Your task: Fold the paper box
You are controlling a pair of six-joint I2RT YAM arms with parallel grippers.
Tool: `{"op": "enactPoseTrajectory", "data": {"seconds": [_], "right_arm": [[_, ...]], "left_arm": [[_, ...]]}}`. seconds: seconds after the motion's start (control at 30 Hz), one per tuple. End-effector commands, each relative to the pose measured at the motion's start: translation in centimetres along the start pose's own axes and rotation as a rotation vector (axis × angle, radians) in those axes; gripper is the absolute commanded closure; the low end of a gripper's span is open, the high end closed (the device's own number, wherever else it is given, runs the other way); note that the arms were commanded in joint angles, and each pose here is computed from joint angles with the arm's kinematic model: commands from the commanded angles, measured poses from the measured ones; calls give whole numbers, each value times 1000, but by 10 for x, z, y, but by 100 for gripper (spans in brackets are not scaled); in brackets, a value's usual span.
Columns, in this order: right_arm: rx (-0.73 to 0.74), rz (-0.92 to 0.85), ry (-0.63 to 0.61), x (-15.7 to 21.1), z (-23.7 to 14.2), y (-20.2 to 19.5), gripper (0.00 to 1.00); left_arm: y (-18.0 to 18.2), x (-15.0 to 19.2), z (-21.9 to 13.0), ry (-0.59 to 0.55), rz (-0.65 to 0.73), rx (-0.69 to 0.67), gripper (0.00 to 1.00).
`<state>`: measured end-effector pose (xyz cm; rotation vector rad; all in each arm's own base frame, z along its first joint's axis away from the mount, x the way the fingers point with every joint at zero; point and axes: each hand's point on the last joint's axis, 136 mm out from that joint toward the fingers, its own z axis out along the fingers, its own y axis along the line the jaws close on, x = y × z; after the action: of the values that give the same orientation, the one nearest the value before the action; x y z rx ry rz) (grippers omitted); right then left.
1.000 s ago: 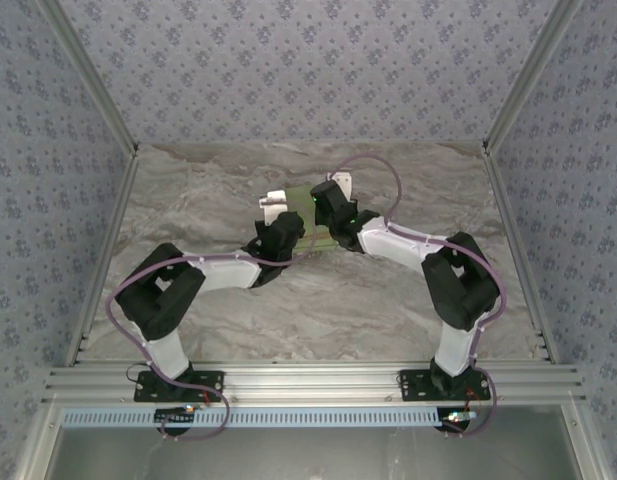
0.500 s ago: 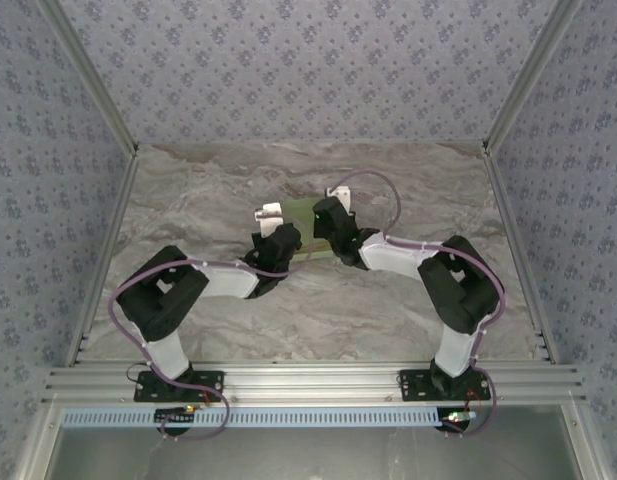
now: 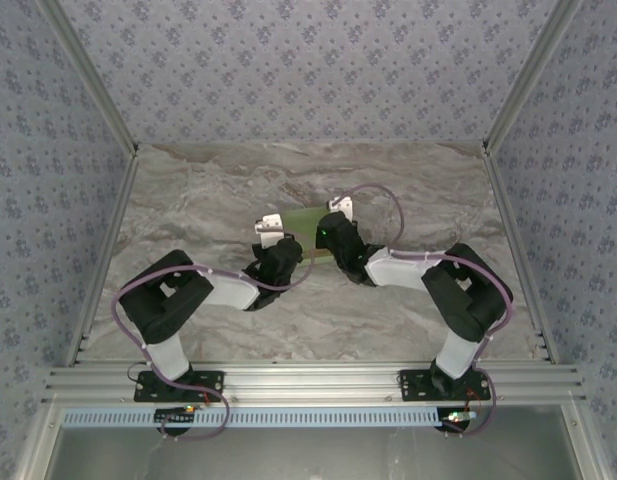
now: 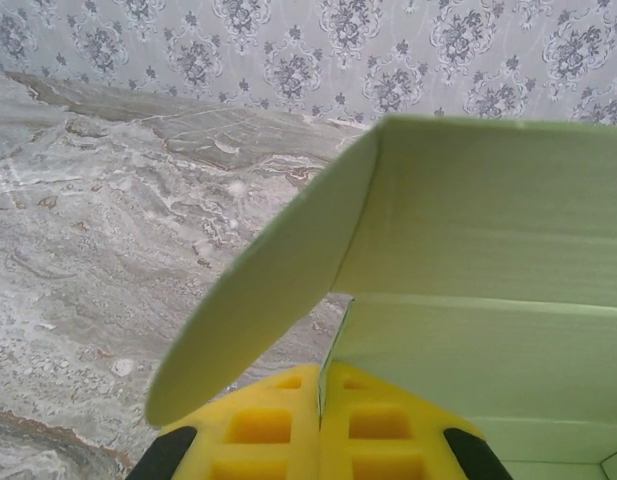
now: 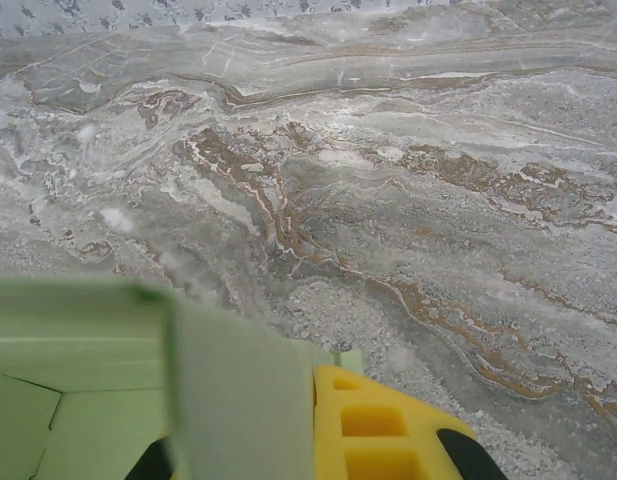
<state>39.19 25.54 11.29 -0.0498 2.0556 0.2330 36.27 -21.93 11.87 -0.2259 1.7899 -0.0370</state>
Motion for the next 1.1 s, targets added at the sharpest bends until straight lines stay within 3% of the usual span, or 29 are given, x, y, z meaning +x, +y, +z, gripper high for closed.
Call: {"op": "enactPoseTrajectory", "data": {"seconds": [0.0, 0.37, 1.07], "right_arm": [[116, 10, -54, 0, -6, -29, 97], [94, -9, -118, 14, -21, -26, 97], [111, 98, -72, 49, -28, -29, 96]], "left_arm": [[39, 7, -3, -35, 50, -156, 100], [44, 21, -17, -53, 88, -172, 100], [60, 44, -33, -71, 114, -246, 100]]}}
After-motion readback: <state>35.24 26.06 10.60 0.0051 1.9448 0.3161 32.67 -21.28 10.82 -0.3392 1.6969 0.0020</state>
